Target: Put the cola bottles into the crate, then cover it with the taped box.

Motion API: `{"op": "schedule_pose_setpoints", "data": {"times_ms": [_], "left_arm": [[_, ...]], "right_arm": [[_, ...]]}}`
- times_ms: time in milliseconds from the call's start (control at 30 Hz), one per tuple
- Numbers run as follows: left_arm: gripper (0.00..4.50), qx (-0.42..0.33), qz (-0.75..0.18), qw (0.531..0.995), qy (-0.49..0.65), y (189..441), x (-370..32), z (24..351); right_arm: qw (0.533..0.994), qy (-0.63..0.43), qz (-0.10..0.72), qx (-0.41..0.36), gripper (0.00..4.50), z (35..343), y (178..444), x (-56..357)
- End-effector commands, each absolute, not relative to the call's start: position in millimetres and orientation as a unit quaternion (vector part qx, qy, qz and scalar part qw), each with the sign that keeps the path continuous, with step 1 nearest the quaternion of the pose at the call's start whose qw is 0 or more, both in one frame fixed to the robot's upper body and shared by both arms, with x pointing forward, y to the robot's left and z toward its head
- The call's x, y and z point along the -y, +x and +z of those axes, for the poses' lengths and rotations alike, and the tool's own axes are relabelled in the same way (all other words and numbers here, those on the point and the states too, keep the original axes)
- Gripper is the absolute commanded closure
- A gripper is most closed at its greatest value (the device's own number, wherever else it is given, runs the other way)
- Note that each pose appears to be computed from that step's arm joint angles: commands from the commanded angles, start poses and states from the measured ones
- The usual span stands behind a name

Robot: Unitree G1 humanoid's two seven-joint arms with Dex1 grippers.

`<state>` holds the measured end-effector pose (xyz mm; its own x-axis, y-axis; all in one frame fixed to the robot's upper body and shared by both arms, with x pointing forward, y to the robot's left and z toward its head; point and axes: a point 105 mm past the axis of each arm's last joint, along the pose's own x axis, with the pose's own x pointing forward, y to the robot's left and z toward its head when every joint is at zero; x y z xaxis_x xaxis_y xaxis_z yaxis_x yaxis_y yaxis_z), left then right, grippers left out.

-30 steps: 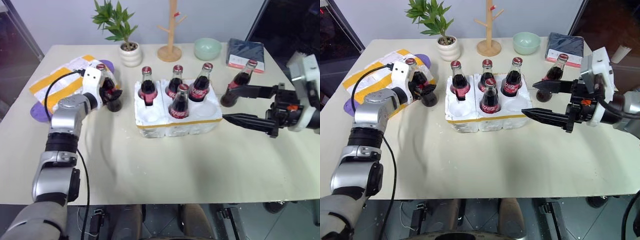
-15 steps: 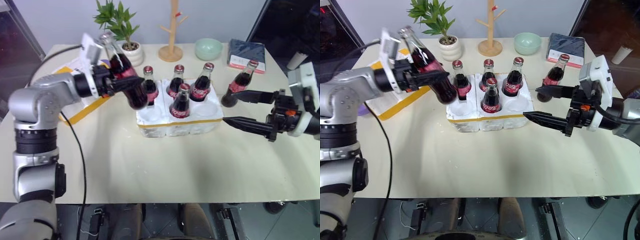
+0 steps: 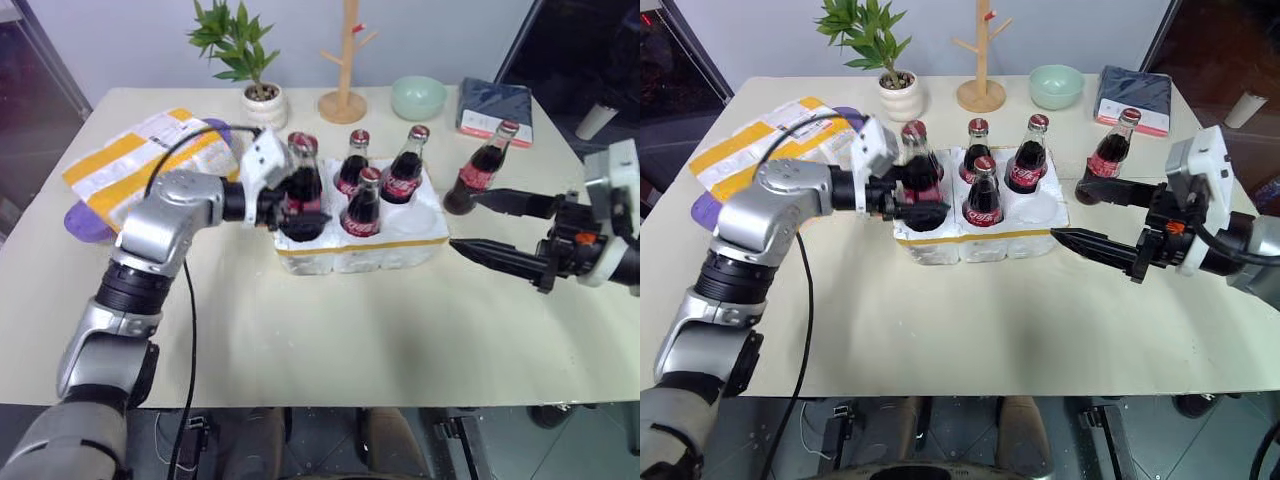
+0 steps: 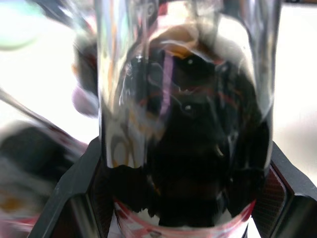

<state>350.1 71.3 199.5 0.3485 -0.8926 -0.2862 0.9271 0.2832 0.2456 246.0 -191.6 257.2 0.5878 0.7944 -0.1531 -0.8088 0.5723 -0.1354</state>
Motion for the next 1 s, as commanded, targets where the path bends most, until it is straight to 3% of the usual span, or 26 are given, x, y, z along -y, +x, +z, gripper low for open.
{"op": "schedule_pose_setpoints", "data": {"times_ms": [33,67,100,267,467,600,800,1000], "left_arm": [[0.58,0.003,-0.570,0.793,0.216,346.2,-64.1,215.9],[0.18,0.003,-0.566,0.796,0.213,347.7,-63.5,214.5],[0.07,0.004,-0.563,0.799,0.212,349.0,-63.0,213.0],[0.07,0.025,-0.562,0.808,0.176,344.0,-66.5,227.0],[0.07,0.056,-0.645,0.760,0.058,289.2,-87.0,287.8],[0.07,0.057,-0.663,0.746,0.036,267.0,-99.6,310.9],[0.07,0.047,-0.657,0.750,0.064,258.2,-102.0,310.5],[0.07,0.041,-0.642,0.762,0.078,262.7,-100.6,301.0]], "right_arm": [[0.887,-0.103,0.450,-0.015,0.00,265.3,245.2,190.3],[0.887,-0.103,0.449,-0.015,0.00,265.3,246.1,190.3],[0.889,-0.107,0.445,-0.014,0.00,264.9,247.7,190.9],[0.913,-0.150,0.379,-0.022,0.00,254.1,266.2,203.7],[0.957,-0.163,0.239,-0.037,0.00,233.1,303.1,240.4],[0.973,-0.147,0.175,-0.037,0.00,225.0,325.0,260.0],[0.989,-0.092,0.109,-0.034,0.00,219.0,363.2,282.4],[0.991,-0.039,0.121,-0.035,0.00,213.1,390.5,278.5]]}}
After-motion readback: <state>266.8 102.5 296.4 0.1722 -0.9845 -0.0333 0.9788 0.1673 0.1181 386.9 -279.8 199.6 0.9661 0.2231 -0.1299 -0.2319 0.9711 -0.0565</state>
